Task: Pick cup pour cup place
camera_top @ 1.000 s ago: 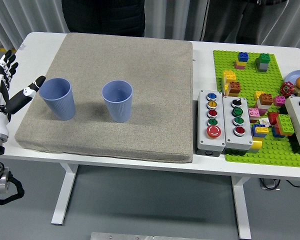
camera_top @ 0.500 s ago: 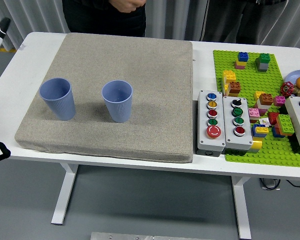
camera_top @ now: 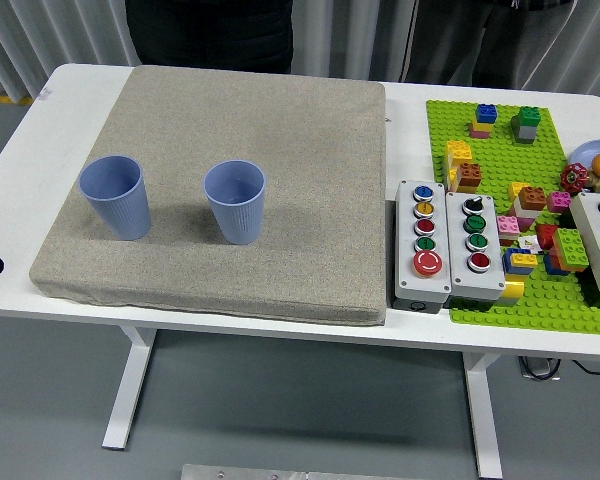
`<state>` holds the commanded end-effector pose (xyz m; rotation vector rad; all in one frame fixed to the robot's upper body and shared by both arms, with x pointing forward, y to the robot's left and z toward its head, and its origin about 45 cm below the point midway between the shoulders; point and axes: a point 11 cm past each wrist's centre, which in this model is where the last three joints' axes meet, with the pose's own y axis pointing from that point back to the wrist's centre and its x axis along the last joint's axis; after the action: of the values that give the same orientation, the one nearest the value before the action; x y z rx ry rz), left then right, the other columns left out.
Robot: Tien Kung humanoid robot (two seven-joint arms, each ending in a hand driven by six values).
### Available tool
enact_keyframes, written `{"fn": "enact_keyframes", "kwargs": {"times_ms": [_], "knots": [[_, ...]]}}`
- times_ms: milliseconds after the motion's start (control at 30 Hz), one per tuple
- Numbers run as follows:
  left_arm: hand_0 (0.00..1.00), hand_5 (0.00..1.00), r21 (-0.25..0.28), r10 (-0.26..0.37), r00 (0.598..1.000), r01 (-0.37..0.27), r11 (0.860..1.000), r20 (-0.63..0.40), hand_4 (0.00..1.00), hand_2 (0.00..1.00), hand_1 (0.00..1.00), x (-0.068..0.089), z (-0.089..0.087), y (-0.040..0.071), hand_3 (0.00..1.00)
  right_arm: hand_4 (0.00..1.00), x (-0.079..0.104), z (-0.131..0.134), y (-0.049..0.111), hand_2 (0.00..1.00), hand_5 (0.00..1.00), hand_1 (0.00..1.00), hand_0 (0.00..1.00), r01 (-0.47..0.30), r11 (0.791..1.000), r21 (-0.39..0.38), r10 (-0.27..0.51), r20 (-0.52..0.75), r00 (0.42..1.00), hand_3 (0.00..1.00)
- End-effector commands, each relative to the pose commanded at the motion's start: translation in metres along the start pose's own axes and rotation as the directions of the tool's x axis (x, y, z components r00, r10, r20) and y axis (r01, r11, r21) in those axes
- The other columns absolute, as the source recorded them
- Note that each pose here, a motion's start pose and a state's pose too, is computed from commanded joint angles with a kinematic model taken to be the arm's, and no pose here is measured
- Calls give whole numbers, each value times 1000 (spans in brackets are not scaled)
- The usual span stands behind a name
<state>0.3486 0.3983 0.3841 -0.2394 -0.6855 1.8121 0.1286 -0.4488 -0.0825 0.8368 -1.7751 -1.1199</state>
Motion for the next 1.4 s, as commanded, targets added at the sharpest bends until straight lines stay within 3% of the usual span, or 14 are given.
{"fn": "enact_keyframes", "kwargs": {"times_ms": [167,200,367,400,500,633,1400], "knots": [[892,496,4,10,1000,-10,1000,-7,979,998,896,2,-1,-1,998,2,0,-1,0,654,177,672,717,1,1000,2,-1,1,1000,606],[880,757,6,13,1000,-13,1000,-9,944,998,885,3,-2,0,998,2,0,-1,0,653,175,672,716,1,1000,2,-1,1,1000,606],[880,757,45,37,996,-33,998,-76,944,998,885,6,-9,0,998,2,0,0,0,653,175,672,716,1,1000,1,-1,2,1000,606],[840,998,61,44,993,-37,997,-113,765,913,839,7,-12,0,920,2,0,0,0,653,176,672,716,1,1000,0,-1,1,1000,606],[840,998,119,69,975,-44,992,-209,765,913,839,8,-23,1,920,2,0,0,0,653,176,672,716,1,1000,-1,-1,-1,1000,606],[835,998,157,128,960,-90,983,-249,747,921,833,20,-33,1,922,2,0,0,0,653,176,672,717,1,1000,0,-1,2,1000,606],[836,998,144,111,973,-83,986,-202,770,926,836,22,-28,3,939,2,2,5,-1,653,179,671,716,-4,1000,-9,4,6,1000,608]]}}
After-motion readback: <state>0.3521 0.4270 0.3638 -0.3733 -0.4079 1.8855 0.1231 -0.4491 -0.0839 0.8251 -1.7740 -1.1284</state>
